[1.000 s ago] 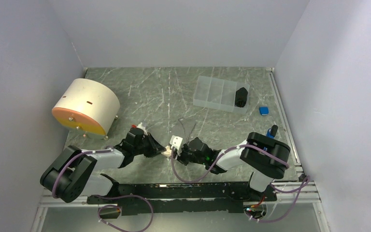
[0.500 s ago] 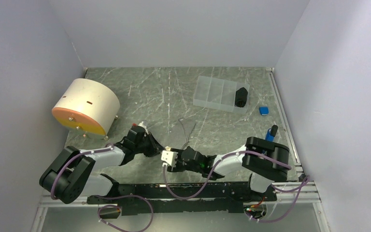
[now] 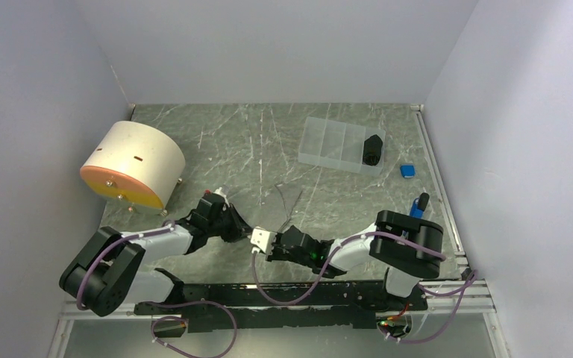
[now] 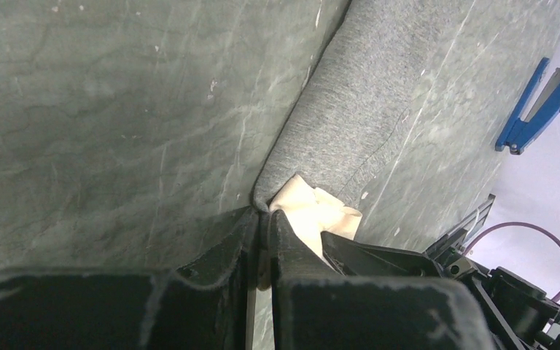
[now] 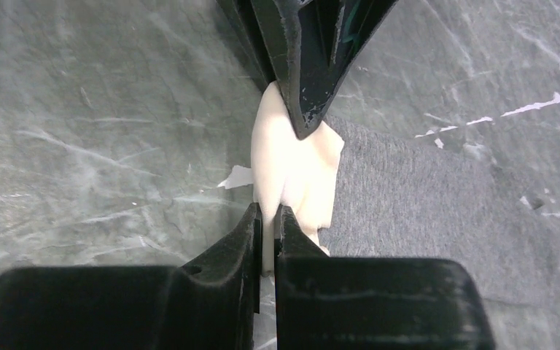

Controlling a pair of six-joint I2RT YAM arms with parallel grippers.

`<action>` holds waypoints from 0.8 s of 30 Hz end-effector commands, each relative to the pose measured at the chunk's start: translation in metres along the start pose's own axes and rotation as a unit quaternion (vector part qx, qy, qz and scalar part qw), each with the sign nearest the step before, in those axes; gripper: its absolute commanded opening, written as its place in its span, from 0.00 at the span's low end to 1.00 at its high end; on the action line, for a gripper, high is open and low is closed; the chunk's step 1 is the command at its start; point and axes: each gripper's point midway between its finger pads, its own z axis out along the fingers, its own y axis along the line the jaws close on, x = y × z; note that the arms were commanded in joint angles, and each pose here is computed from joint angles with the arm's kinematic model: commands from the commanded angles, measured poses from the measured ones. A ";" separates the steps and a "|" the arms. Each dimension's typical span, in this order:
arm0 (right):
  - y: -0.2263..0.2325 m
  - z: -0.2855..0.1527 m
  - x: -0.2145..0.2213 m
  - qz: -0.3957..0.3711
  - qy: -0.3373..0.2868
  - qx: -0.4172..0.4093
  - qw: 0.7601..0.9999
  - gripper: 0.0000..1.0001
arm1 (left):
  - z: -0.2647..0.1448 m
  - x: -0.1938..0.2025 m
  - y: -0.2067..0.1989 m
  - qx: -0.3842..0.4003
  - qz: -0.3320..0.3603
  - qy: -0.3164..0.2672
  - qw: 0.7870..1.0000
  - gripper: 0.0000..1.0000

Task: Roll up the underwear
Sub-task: Roll the underwear to the center of the board.

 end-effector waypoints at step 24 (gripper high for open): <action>0.024 -0.002 0.012 0.640 -0.003 -0.190 0.744 0.00 | -0.045 -0.027 -0.013 0.006 0.065 -0.072 0.995 0.71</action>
